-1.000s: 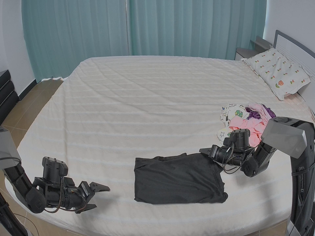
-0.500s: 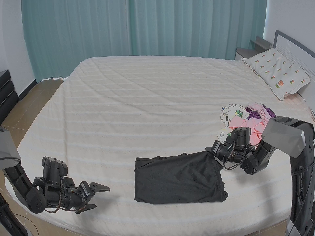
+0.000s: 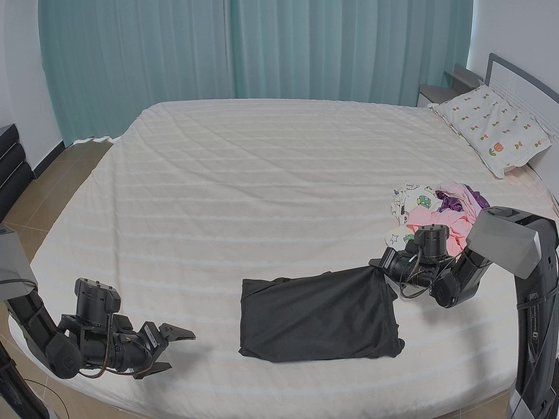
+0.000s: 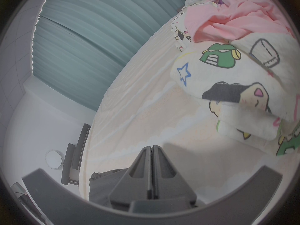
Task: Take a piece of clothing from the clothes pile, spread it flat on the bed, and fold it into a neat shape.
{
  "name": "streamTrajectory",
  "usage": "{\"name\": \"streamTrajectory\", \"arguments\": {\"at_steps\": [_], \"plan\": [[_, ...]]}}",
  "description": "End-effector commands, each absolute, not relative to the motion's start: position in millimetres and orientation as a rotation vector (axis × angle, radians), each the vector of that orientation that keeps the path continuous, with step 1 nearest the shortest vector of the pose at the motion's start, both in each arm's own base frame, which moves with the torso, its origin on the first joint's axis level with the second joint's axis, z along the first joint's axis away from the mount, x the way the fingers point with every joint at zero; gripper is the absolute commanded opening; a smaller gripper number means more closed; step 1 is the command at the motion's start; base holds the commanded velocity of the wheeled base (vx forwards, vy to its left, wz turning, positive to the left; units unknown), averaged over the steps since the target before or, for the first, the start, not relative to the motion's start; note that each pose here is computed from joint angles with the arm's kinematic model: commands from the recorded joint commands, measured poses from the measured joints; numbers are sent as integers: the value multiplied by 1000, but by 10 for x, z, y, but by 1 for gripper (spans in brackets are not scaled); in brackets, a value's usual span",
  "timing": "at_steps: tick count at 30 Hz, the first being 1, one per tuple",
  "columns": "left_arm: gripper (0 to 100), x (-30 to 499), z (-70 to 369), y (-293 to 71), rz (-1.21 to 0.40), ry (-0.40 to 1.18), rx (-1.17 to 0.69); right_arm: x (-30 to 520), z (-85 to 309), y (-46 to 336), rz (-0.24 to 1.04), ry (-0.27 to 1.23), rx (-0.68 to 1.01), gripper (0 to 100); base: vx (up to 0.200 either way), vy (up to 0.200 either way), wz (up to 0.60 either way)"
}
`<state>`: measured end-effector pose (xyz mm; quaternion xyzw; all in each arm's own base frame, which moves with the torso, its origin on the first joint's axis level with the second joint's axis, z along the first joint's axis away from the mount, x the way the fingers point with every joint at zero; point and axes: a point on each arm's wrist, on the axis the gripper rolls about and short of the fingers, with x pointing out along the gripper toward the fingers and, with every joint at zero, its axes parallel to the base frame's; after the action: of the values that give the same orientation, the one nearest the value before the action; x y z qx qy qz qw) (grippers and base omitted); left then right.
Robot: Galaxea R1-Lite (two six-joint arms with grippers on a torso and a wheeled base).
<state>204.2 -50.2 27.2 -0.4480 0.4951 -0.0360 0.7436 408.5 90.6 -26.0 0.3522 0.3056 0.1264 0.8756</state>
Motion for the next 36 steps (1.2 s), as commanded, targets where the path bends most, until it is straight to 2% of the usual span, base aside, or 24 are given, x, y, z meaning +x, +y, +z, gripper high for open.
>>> {"name": "streamTrajectory", "arguments": {"at_steps": [1, 10, 11, 20, 28, 31, 36], "plan": [[100, 2042, 269, -501, -78, 1086, -982, 4092, -291, 909, 262, 642, 735, 0, 0, 0, 0], [100, 2042, 269, -501, -78, 1086, -982, 4081, -334, 875, 257, 654, 738, 0, 0, 0, 0], [100, 2042, 269, -501, -78, 1086, -982, 4076, -323, 874, 259, 648, 738, 100, 0, 0, 0], [100, 2042, 266, -502, -77, 1087, -982, 3743, 70, 684, 242, 632, 731, 100, 0, 0, 0], [100, 2045, 268, -505, -79, 1087, -981, 3146, -83, 621, 229, 774, 625, 100, 0, 0, 0], [100, 2045, 268, -505, -79, 1087, -981, 2801, -128, 677, 252, 854, 579, 100, 0, 0, 0], [100, 2045, 268, -505, -80, 1086, -980, 2556, -183, 767, 285, 920, 556, 100, 0, 0, 0]]}}
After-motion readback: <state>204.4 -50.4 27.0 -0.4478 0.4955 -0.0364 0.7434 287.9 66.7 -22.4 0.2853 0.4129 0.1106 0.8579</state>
